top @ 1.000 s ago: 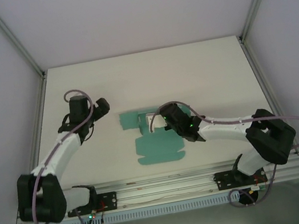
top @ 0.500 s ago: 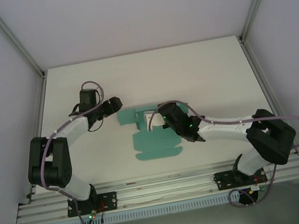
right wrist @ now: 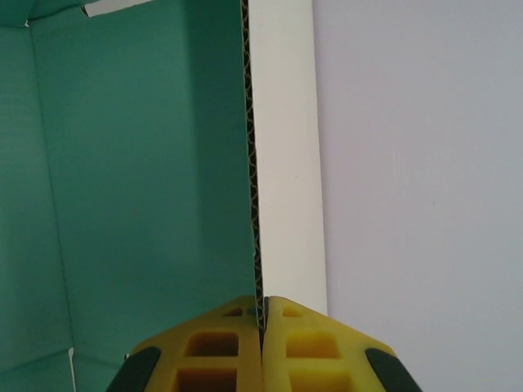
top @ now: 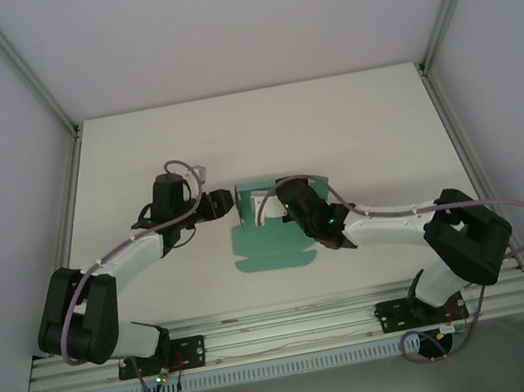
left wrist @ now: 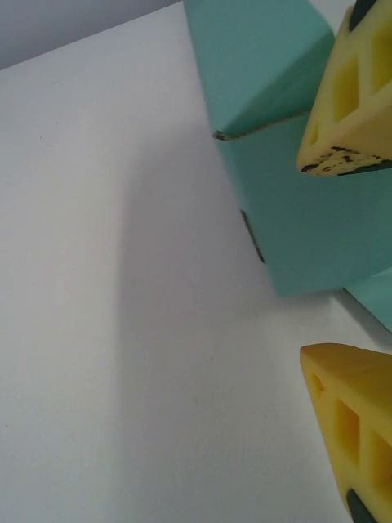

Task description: Assemble paper box

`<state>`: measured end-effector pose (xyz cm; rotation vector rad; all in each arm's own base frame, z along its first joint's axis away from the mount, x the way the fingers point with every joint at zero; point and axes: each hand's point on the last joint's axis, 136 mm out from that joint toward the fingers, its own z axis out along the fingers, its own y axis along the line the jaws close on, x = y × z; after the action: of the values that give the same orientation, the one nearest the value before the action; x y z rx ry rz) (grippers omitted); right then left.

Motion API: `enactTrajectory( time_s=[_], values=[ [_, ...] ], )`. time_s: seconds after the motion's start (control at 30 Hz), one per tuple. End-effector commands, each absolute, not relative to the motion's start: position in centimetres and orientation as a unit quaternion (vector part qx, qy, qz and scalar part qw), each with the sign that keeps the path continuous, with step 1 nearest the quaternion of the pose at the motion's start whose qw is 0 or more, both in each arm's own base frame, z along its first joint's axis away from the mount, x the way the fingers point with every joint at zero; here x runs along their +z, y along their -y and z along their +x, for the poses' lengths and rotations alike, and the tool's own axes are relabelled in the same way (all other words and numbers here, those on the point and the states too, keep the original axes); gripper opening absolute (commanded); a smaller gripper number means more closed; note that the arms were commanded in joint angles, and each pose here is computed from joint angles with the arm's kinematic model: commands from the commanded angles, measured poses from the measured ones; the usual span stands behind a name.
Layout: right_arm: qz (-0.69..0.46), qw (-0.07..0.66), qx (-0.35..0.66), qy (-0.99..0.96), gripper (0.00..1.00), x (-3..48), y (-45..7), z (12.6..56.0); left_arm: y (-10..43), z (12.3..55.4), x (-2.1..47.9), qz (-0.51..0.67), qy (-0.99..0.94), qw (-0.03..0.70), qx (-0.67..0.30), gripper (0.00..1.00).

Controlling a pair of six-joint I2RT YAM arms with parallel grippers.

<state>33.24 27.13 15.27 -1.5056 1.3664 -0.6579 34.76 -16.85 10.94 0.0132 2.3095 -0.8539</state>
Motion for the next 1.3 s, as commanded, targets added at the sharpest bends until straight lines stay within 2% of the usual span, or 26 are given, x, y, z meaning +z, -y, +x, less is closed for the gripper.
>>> enactTrajectory(
  time_s=[0.0, 0.23, 0.63, 0.8, 1.03, 1.27],
  values=[
    [-0.588, 0.511, -0.288, -0.558, 0.00, 16.6, -27.0, 33.8, 17.0, 34.5, 11.1, 0.014, -0.877, 0.356, -0.321, 0.57],
    [-0.599, 0.493, -0.304, -0.553, 0.00, 15.6, -26.1, 33.4, 17.1, 33.0, 9.0, 0.045, -0.889, 0.371, -0.264, 0.56],
    [-0.593, 0.484, -0.305, -0.567, 0.00, 13.2, -25.3, 32.9, 20.3, 32.7, 7.7, 0.127, -0.876, 0.394, -0.246, 0.54],
    [-0.600, 0.479, -0.291, -0.571, 0.00, 12.8, -25.3, 32.2, 20.7, 33.4, 7.8, 0.122, -0.873, 0.409, -0.237, 0.54],
    [-0.616, 0.463, -0.273, -0.576, 0.00, 11.8, -25.0, 31.3, 22.3, 34.2, 8.0, 0.168, -0.856, 0.432, -0.229, 0.61],
    [-0.643, 0.433, -0.248, -0.580, 0.00, 10.2, -24.6, 30.1, 23.2, 35.0, 8.8, 0.171, -0.835, 0.461, -0.247, 0.60]
  ],
)
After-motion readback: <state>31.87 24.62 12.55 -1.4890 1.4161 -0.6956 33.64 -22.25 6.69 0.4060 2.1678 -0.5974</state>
